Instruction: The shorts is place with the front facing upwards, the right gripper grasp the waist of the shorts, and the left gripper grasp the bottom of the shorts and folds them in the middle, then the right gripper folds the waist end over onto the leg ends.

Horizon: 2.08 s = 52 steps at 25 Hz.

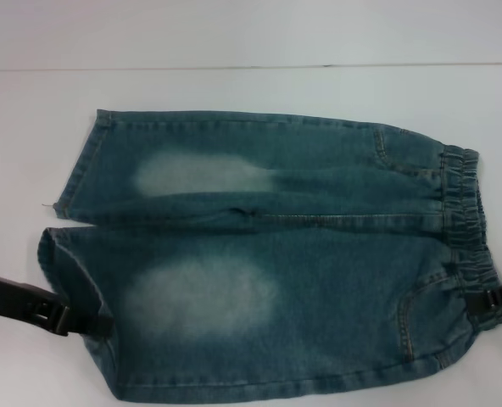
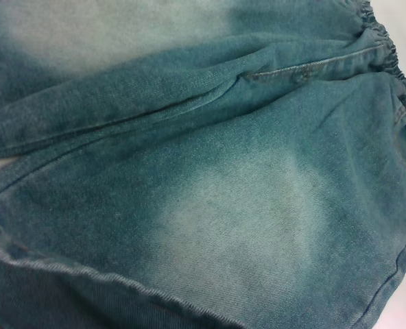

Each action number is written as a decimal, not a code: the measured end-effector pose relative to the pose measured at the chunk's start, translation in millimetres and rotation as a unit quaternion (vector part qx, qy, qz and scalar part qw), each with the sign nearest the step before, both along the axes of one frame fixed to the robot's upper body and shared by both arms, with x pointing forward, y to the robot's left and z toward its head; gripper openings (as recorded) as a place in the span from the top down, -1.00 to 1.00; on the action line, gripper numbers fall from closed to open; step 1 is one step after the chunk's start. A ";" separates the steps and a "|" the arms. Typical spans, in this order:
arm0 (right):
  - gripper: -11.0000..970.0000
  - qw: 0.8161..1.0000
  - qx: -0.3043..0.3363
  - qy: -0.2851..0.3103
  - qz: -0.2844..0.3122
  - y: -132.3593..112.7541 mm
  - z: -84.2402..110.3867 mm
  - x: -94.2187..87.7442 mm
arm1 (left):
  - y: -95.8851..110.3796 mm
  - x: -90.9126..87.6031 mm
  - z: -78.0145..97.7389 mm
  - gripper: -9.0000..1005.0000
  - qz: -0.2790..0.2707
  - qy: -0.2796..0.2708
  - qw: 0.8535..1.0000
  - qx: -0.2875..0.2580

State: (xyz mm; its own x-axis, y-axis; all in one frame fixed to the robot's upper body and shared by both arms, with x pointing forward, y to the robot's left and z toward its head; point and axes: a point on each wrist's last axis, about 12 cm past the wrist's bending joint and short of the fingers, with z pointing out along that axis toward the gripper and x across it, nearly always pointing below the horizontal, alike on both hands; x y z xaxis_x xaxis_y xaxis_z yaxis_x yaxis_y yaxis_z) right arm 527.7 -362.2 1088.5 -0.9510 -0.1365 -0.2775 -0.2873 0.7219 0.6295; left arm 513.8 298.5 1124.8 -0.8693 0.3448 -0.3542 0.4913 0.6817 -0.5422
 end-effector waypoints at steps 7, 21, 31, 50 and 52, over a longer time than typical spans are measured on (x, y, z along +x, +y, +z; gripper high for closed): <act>-0.43 1.000 -0.001 -0.007 0.001 -0.8 1.5 1.1 | 0.2 -0.4 -0.3 0.85 0.000 0.001 1.000 0.000; 0.54 0.999 0.005 -0.037 0.018 -9.7 8.0 -1.7 | -3.8 0.0 3.3 0.85 -0.005 -0.013 1.000 -0.028; 0.90 0.997 0.032 -0.062 0.015 -12.0 13.9 -2.2 | -4.0 1.0 4.3 0.85 0.003 -0.026 0.998 -0.053; 0.90 0.961 0.174 -0.155 -0.148 -18.3 18.8 10.1 | 22.1 28.7 5.1 0.85 0.110 -0.156 0.976 -0.101; 0.90 0.952 0.183 -0.162 -0.186 -21.2 14.6 10.4 | 27.7 32.9 4.3 0.85 0.131 -0.168 0.972 -0.097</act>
